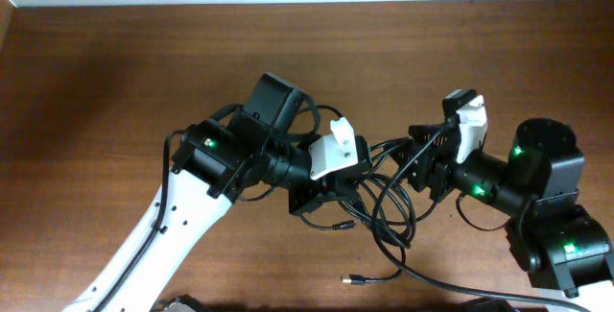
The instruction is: Untangle cables
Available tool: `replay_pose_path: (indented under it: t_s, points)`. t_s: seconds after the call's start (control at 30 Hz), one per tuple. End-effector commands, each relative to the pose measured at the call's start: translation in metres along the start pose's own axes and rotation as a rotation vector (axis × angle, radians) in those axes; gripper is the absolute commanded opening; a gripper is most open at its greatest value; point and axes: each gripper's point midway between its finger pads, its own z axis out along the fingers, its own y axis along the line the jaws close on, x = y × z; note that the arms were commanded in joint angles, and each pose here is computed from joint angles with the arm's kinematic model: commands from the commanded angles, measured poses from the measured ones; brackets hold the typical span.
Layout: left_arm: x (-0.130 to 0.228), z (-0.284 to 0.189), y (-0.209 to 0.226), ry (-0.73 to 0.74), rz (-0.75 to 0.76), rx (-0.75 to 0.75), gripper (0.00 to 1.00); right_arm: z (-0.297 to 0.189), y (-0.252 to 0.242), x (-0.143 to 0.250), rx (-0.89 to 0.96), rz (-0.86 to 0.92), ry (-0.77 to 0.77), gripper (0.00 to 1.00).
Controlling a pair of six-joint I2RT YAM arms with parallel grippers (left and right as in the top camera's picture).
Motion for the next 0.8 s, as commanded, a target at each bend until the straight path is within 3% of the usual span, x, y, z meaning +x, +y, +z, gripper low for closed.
replay_pose_path:
  t_s: [0.0,0.3,0.5,0.63,0.77]
  points:
    - [-0.003,-0.002,-0.015,-0.017,0.028,0.057,0.0,-0.002,-0.008,-0.016,0.062,-0.028,-0.056,0.56]
    - [0.004,-0.001,-0.011,0.019,0.015,0.028,0.0,-0.004,-0.017,-0.026,0.117,-0.047,-0.098,0.59]
    - [0.024,-0.003,-0.004,0.117,-0.017,-0.028,0.0,-0.005,-0.022,-0.027,0.148,-0.044,-0.101,0.6]
    - [0.031,-0.004,-0.01,0.142,0.108,0.006,0.0,-0.005,-0.022,-0.026,0.148,-0.043,-0.098,0.6]
    - [0.029,-0.003,-0.009,0.135,0.136,0.001,0.0,-0.005,-0.022,-0.025,0.149,-0.041,-0.095,0.61]
